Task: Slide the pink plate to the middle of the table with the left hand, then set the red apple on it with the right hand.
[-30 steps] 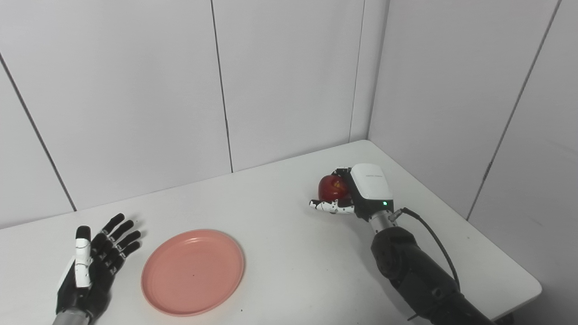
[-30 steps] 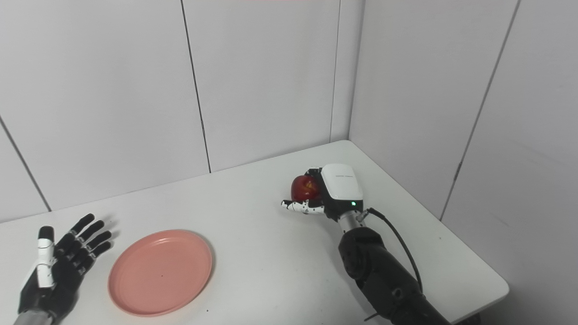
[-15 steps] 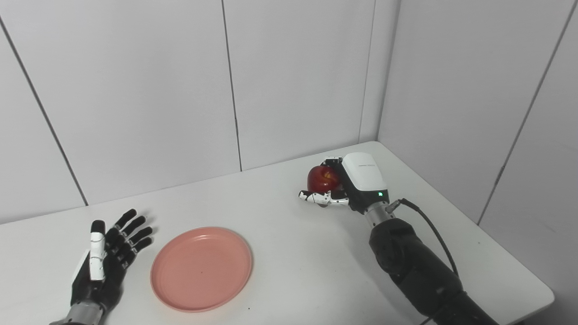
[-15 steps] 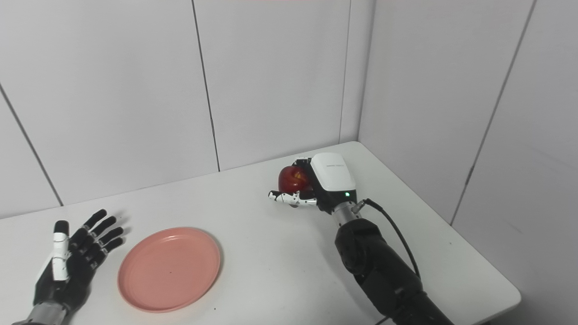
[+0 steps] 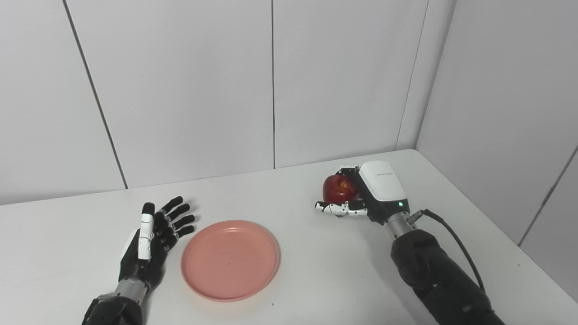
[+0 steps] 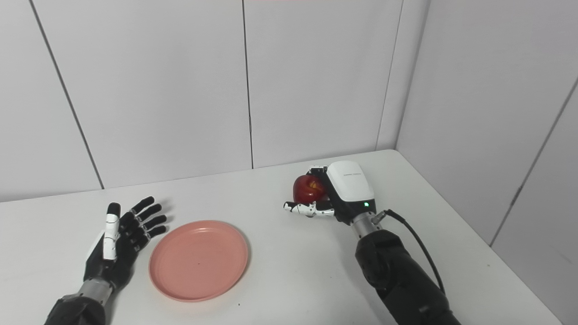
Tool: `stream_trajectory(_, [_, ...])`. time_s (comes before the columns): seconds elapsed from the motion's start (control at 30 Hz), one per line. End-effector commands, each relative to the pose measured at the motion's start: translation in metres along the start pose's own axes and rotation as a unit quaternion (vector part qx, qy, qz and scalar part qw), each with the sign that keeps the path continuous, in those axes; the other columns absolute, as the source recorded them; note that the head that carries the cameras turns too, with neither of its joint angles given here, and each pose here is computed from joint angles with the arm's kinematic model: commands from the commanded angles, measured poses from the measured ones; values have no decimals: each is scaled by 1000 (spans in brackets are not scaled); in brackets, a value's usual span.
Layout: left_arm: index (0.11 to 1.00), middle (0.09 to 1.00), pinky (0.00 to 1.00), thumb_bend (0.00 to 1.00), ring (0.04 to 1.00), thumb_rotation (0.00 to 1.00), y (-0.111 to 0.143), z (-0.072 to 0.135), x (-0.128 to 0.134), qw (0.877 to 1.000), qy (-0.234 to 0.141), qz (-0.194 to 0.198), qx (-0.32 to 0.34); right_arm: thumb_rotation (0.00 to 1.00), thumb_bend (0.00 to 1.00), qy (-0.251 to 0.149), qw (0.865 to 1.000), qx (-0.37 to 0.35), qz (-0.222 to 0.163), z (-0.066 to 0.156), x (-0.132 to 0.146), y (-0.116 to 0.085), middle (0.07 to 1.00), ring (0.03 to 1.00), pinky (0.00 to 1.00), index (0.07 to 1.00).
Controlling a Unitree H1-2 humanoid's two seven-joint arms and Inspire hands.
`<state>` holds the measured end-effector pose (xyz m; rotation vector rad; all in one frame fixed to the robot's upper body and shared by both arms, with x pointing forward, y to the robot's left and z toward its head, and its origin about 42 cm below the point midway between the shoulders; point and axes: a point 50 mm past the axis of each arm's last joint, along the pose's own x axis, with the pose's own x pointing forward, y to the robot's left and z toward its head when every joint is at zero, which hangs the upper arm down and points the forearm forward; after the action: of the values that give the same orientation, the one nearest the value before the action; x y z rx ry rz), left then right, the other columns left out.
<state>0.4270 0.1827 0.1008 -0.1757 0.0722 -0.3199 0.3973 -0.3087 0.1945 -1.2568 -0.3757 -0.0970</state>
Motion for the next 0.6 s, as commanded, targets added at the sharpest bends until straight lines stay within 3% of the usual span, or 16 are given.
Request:
stream_trajectory(0.0, [790,821,736,816,764,987,-5,-22,-7,998,54,9,-8,636,448,-47,998,9,-41,17,28,-24,241,160,109,331])
stream_trajectory(0.57, [805,827,753,836,756,1000,-18,-27,-3,999,51,2,13,675,445,-73,995,41,-51,38,43,-30,251,164,110,345])
